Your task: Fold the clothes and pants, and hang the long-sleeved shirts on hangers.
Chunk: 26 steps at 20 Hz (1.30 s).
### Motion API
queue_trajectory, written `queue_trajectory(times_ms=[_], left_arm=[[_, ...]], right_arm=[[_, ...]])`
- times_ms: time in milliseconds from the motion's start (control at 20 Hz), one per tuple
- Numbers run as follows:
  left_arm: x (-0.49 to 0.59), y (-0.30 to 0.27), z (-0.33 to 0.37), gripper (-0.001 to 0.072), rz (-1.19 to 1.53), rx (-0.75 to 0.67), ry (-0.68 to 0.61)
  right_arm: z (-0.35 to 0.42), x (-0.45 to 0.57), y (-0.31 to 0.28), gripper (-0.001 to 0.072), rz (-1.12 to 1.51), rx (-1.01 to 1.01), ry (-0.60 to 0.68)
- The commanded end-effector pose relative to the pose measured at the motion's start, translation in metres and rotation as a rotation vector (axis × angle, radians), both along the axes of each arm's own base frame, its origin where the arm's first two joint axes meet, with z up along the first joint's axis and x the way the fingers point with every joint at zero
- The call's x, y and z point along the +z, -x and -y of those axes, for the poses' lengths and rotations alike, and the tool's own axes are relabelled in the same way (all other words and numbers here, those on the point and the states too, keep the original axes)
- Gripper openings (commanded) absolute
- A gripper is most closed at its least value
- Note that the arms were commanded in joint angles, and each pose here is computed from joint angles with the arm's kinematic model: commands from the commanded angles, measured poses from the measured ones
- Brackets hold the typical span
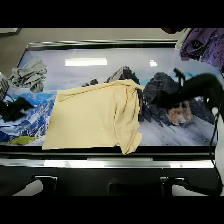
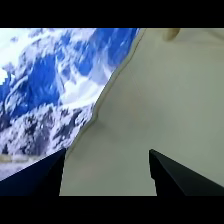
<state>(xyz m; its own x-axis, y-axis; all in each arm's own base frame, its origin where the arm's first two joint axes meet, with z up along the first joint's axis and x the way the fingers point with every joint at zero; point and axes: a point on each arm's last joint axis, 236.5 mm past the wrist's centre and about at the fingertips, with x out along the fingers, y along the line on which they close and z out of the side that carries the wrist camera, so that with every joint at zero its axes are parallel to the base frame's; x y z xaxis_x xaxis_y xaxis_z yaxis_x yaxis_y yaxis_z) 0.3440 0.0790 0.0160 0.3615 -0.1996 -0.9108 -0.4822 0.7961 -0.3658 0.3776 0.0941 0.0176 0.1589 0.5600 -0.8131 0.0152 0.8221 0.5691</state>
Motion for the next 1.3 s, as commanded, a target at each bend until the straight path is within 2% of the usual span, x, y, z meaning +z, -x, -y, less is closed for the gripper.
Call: queue_trajectory(times_ms=[0, 200, 450, 500, 550, 750, 800, 950, 1000, 1250], left_arm=[[-0.038, 0.083, 0.026, 0.0596, -0.097, 0.046, 0.050], [-0.059, 0.118, 0.044, 0.0596, -0.158, 0.030, 0.072], [-0.061, 0.131, 0.047, 0.0601, -0.211, 0.012, 0.078], [-0.063, 0.132, 0.043, 0.0634, -0.222, 0.032, 0.066], [-0.064, 0.134, 0.039, 0.0709, -0.230, 0.048, 0.051], [-0.066, 0.132, 0.023, 0.0720, -0.210, 0.063, 0.023], [-0.067, 0.132, 0.018, 0.0720, -0.207, 0.080, 0.023], [-0.074, 0.132, 0.003, 0.0720, -0.203, 0.128, 0.025], [-0.078, 0.132, 0.001, 0.0720, -0.208, 0.121, 0.025], [-0.098, 0.128, 0.013, 0.0720, -0.218, 0.063, 0.099]], right_arm=[[-0.048, -0.043, 0.091, 0.0382, -0.113, 0.028, -0.112], [-0.091, -0.085, 0.149, 0.0420, -0.189, 0.075, -0.092], [-0.117, -0.101, 0.153, 0.0419, -0.146, 0.062, -0.044], [-0.119, -0.102, 0.149, 0.0419, -0.131, 0.045, -0.040], [-0.119, -0.103, 0.143, 0.0418, -0.118, 0.023, -0.036], [-0.117, -0.120, 0.143, 0.0376, -0.158, 0.004, -0.020], [-0.117, -0.126, 0.146, 0.0339, -0.183, 0.006, -0.014], [-0.116, -0.130, 0.144, 0.0061, -0.165, 0.030, -0.005], [-0.116, -0.128, 0.141, 0.0026, -0.155, 0.031, -0.004], [-0.105, -0.094, 0.110, 0.0025, -0.023, 0.022, 0.055]])
